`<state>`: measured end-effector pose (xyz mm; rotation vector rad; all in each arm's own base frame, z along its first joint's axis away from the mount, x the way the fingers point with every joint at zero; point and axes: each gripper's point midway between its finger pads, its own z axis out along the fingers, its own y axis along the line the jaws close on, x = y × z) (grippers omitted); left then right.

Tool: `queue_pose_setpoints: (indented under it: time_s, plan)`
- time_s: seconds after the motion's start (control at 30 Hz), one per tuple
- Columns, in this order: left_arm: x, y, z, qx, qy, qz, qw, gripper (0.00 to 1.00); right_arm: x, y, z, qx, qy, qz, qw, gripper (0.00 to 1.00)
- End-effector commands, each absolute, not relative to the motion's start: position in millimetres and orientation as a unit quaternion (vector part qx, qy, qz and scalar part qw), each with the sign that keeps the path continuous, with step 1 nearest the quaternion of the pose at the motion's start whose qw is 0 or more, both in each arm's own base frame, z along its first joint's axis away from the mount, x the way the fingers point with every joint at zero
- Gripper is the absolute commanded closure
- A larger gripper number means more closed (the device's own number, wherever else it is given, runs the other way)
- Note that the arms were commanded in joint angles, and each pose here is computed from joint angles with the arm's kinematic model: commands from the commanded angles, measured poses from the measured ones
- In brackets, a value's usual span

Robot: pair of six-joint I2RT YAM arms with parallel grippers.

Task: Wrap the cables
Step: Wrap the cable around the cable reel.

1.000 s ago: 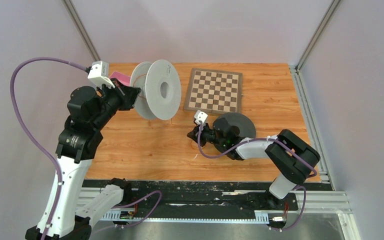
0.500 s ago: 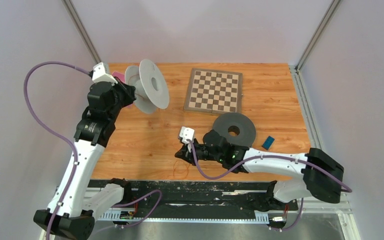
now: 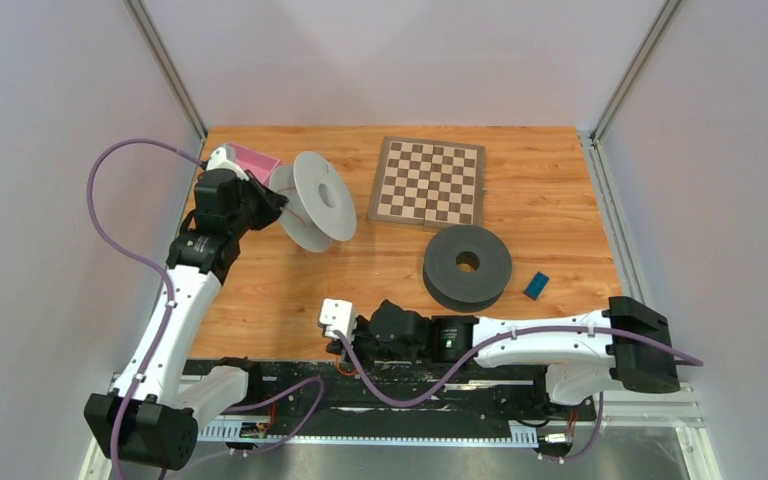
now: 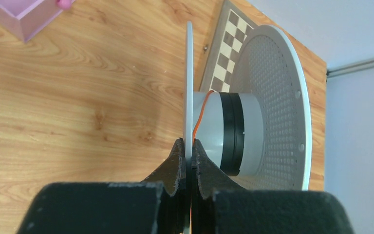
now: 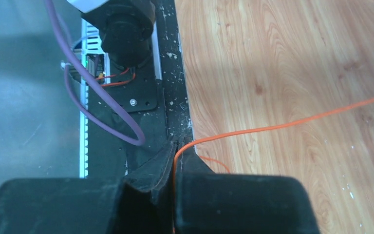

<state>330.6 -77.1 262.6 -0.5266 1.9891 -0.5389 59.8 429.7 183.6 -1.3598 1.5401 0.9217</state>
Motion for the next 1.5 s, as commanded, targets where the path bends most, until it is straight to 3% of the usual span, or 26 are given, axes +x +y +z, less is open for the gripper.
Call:
queue_pose_setpoints:
  time_s: [0.0,0.37,0.8,0.97,1.1,1.33,1.47]
  plan:
    - [343,-86,316,-0.163,0.767,-0.267,0.560,1.00,78,441,216,-0.515,0.626,0.348,0.471,1.00]
    - [317,-119,260,0.083,0.810,-0.204,0.544,1.00,178,451,296,-0.504,0.606,0.366,0.494,1.00]
    - [249,-132,261,0.308,0.769,-0.181,0.530,1.00,281,400,302,-0.449,0.658,0.335,0.503,1.00]
    - [237,-132,270,0.323,0.767,-0.187,0.523,1.00,303,376,299,-0.446,0.666,0.313,0.510,1.00]
    - [219,-151,287,0.338,0.748,-0.251,0.513,1.00,317,363,283,-0.439,0.682,0.297,0.504,1.00]
    - [235,-141,335,0.171,0.777,-0.274,0.541,1.00,326,332,255,-0.402,0.720,0.317,0.468,1.00]
    - [243,-140,365,0.087,0.763,-0.310,0.560,1.00,305,327,245,-0.422,0.705,0.358,0.444,1.00]
